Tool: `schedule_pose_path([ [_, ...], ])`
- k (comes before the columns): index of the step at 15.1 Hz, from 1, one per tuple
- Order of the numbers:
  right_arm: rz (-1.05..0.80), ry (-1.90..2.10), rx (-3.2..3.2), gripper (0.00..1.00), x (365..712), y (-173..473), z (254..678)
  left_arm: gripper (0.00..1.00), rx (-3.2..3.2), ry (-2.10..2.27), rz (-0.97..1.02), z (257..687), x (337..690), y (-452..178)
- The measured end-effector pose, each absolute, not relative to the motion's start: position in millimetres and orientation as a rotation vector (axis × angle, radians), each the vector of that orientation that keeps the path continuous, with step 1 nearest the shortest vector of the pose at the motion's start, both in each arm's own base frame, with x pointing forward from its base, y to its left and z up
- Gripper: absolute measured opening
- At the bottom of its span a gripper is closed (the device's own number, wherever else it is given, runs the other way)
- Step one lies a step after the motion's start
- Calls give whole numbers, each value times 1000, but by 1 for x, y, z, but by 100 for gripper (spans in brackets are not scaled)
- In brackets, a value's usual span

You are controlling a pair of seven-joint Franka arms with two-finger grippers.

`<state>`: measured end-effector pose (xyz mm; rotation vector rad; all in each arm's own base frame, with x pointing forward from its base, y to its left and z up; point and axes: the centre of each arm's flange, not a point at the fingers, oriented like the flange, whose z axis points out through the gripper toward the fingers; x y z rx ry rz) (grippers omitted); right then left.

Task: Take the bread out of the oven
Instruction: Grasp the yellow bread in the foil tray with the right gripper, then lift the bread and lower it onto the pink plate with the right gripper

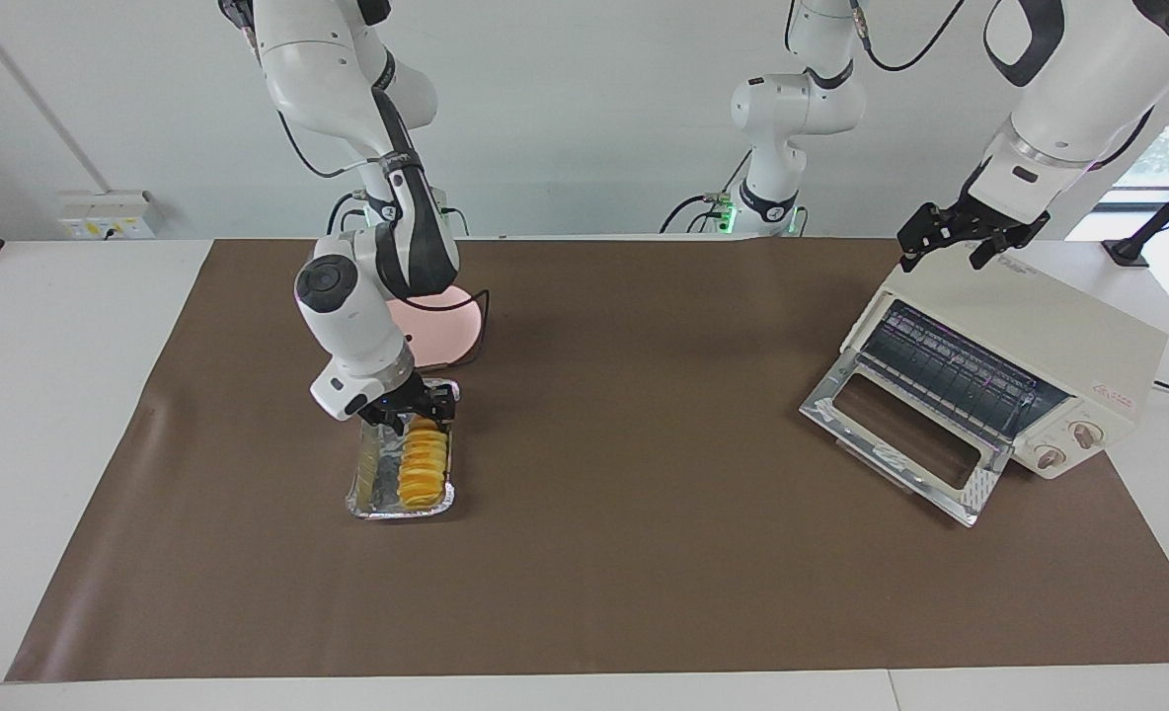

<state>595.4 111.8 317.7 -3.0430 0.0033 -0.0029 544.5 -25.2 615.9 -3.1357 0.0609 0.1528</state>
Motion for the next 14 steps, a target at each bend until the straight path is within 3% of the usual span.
schedule_pose_path([
  [1, -2, 6, -3043, 66, 595, 111, 317, 100, -3136, 61, 153, 616, 544, -25],
  [3, -2, 11, -3043, 42, 596, 109, 317, 100, -3136, 61, 153, 616, 544, -25],
  [6, -7, 11, -3043, 15, 596, 109, 319, 100, -3136, 61, 153, 616, 544, -25],
  [10, 7, 5, -3045, 10, 596, 109, 340, 100, -3136, 61, 153, 616, 544, -25],
  [14, 42, 4, -3050, 7, 594, 102, 410, 100, -3136, 61, 153, 616, 544, -25],
])
